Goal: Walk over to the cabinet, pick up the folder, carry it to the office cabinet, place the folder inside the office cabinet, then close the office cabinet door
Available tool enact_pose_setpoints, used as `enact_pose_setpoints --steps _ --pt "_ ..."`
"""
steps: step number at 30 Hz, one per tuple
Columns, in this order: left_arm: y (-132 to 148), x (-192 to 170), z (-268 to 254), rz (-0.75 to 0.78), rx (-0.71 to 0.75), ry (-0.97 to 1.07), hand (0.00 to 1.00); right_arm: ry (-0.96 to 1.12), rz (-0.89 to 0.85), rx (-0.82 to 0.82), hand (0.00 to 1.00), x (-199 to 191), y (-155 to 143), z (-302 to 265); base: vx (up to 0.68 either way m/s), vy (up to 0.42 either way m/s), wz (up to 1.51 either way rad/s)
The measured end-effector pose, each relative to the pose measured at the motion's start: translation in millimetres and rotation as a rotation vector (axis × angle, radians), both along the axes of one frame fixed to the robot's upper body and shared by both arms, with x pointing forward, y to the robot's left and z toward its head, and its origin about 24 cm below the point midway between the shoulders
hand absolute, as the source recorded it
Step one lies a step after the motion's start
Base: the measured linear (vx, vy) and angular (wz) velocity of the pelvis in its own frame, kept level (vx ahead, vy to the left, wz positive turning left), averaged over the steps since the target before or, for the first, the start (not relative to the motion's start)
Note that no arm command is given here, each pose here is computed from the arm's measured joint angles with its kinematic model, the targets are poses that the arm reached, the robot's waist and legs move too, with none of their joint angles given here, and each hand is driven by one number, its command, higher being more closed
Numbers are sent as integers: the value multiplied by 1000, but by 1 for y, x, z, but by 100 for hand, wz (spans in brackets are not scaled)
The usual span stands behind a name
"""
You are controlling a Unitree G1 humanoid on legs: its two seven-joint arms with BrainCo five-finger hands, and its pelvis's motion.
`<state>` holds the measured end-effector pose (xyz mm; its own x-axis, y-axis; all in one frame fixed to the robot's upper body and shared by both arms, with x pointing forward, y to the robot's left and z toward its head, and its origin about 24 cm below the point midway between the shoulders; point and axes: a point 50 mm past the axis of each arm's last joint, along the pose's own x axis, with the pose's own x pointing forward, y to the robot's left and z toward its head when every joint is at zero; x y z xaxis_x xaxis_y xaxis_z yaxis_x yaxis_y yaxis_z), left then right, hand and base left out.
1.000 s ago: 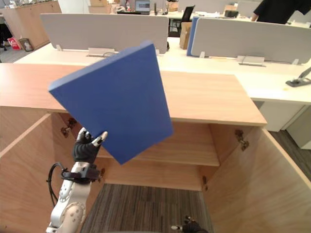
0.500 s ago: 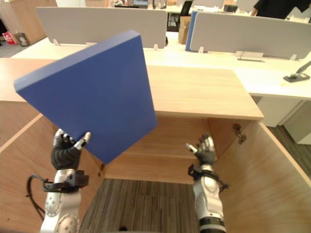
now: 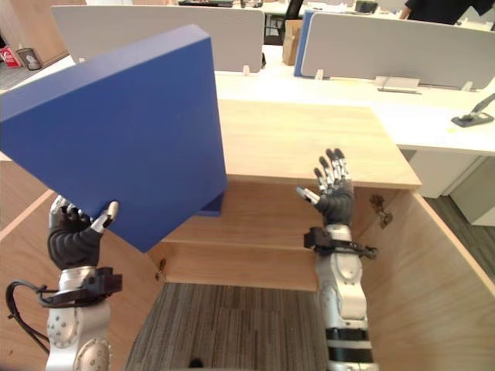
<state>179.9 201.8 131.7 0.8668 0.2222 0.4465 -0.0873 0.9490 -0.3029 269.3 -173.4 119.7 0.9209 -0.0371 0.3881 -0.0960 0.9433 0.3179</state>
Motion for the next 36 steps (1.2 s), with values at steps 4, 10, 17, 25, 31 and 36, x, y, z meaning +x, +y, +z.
enact_pose_setpoints --steps 4,10,17,25,31,36 --pt "-2 1 1 -7 43 -3 100 -53 168 46 0 7 18 13 -8 2 0" --pt "-11 2 1 -73 49 -10 100 -100 455 61 0 21 54 35 0 0 0" --pt "-22 3 1 -137 44 -25 100 -104 616 -44 0 45 79 61 0 0 0" --pt "-23 1 0 -188 48 -23 100 -134 664 -161 0 59 86 89 0 0 0" --pt "-22 -2 -2 -201 22 -23 100 -138 687 -237 0 62 93 97 0 0 0" --pt "-19 -3 -1 -215 54 -15 100 -145 705 -386 100 63 93 106 0 0 0"
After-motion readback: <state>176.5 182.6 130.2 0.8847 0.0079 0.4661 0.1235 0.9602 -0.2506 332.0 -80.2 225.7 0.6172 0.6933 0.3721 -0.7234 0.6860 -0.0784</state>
